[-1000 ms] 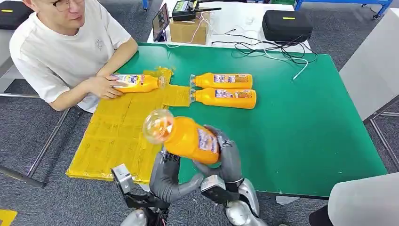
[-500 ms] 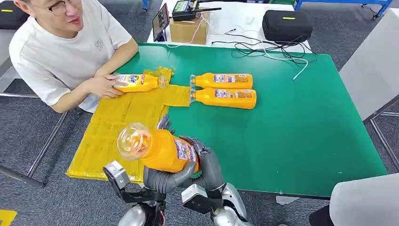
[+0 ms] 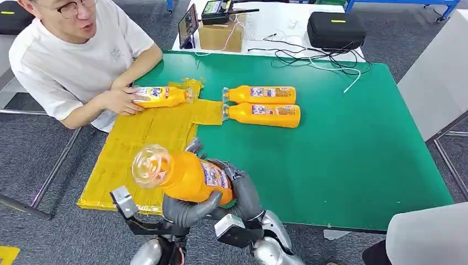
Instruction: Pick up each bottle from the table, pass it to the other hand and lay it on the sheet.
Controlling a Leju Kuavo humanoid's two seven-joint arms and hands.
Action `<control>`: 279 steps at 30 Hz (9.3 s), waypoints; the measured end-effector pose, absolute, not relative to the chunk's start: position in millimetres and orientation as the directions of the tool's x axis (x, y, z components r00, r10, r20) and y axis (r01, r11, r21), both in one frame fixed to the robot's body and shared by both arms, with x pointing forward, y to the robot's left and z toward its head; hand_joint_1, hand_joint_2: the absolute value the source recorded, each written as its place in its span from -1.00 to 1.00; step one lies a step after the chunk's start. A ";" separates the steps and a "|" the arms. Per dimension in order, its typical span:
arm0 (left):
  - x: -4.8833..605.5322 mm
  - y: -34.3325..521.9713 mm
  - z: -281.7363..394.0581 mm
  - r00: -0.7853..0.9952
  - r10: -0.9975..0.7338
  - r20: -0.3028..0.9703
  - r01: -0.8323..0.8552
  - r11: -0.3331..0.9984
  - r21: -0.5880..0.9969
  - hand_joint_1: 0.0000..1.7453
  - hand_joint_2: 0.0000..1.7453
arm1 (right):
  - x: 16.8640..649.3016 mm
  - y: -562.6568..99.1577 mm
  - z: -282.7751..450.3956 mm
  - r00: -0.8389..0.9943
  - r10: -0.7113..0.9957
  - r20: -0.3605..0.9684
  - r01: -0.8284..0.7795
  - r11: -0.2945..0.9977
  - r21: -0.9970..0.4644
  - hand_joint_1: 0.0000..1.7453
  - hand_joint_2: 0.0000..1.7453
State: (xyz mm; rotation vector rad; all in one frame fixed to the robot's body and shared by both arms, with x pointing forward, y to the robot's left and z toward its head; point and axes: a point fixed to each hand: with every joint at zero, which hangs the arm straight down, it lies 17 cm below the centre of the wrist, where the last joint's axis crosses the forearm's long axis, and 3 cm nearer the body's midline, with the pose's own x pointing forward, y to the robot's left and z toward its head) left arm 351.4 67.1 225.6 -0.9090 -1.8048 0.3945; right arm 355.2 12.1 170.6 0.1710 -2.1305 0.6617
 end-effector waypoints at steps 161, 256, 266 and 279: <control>406.7 92.7 129.3 -0.214 0.132 0.968 -0.132 0.978 -0.162 -1.00 1.00 | 433.2 -228.0 55.7 -0.214 0.967 0.136 0.151 0.171 -0.974 -1.00 1.00; 354.9 87.5 207.5 -0.294 0.604 0.741 0.222 0.797 -0.562 0.24 1.00 | 361.5 13.7 141.1 -0.546 0.158 0.823 -0.399 0.815 -0.421 1.00 1.00; 351.2 95.0 212.2 -0.275 0.697 0.662 0.286 0.717 -0.636 1.00 1.00 | 362.1 26.2 133.6 -0.478 0.103 0.872 -0.511 0.775 -0.371 -0.60 1.00; 341.9 79.6 211.6 -0.135 0.790 0.598 0.466 0.583 -0.666 1.00 1.00 | 360.5 17.0 109.1 -0.382 0.077 0.921 -0.590 0.747 -0.307 -1.00 -1.00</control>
